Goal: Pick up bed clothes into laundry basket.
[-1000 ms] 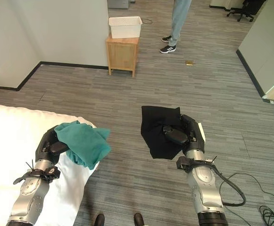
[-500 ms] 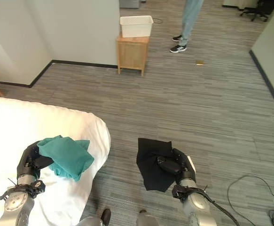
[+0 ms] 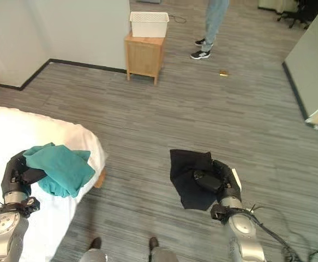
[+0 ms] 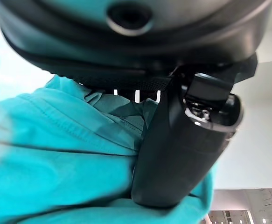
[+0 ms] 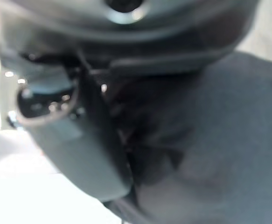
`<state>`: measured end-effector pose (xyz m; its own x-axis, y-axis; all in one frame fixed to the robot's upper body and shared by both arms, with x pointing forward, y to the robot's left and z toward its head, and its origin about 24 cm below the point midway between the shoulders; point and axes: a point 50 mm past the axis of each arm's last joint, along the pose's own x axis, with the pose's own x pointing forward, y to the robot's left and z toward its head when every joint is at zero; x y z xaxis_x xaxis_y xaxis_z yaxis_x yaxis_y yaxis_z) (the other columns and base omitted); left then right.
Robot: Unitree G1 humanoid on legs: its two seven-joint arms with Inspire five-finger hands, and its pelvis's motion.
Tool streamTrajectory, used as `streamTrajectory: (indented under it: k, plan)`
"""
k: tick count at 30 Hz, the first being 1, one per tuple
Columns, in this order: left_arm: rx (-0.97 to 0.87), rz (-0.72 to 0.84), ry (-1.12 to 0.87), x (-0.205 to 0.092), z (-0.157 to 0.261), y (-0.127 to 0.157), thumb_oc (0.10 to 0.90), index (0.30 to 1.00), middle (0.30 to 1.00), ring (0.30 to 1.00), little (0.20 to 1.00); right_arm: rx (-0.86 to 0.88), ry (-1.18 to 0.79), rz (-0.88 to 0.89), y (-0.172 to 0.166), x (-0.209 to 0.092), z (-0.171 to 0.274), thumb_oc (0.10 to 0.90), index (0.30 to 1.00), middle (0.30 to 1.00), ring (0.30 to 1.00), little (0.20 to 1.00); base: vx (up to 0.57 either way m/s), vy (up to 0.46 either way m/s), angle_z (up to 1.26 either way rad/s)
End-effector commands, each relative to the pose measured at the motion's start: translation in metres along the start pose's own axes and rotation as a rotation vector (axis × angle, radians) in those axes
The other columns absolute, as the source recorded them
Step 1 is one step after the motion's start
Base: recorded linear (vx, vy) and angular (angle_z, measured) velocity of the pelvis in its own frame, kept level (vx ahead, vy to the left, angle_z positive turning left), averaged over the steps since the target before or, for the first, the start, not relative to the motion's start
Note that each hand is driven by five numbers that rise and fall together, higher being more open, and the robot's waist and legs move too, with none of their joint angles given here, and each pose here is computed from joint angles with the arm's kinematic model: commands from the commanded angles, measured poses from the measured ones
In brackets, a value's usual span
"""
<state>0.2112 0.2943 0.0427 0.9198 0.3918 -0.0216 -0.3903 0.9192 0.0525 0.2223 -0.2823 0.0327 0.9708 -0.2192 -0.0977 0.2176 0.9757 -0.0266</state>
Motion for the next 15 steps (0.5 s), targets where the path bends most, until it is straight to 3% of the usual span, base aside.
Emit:
streamTrajectory:
  k: [1,8,15]
  plan:
    - [-0.002,-0.038,-0.351,0.013,0.068,-0.002,0.4,0.3,0.3,0.3,0.3,-0.039,-0.318,0.102,0.011,0.005,0.065,0.4,0.3,0.3,0.3,0.3,0.16,-0.219,-0.11]
    - [-0.015,-0.089,-0.354,0.008,0.066,-0.017,0.4,0.3,0.3,0.3,0.3,-0.016,-0.207,0.131,0.022,-0.006,0.034,0.4,0.3,0.3,0.3,0.3,0.14,-0.094,-0.19]
    - [0.002,-0.025,-0.308,-0.002,0.054,0.001,0.4,0.3,0.3,0.3,0.3,-0.006,-0.215,0.123,0.02,-0.005,0.036,0.4,0.3,0.3,0.3,0.3,0.08,0.035,-0.05]
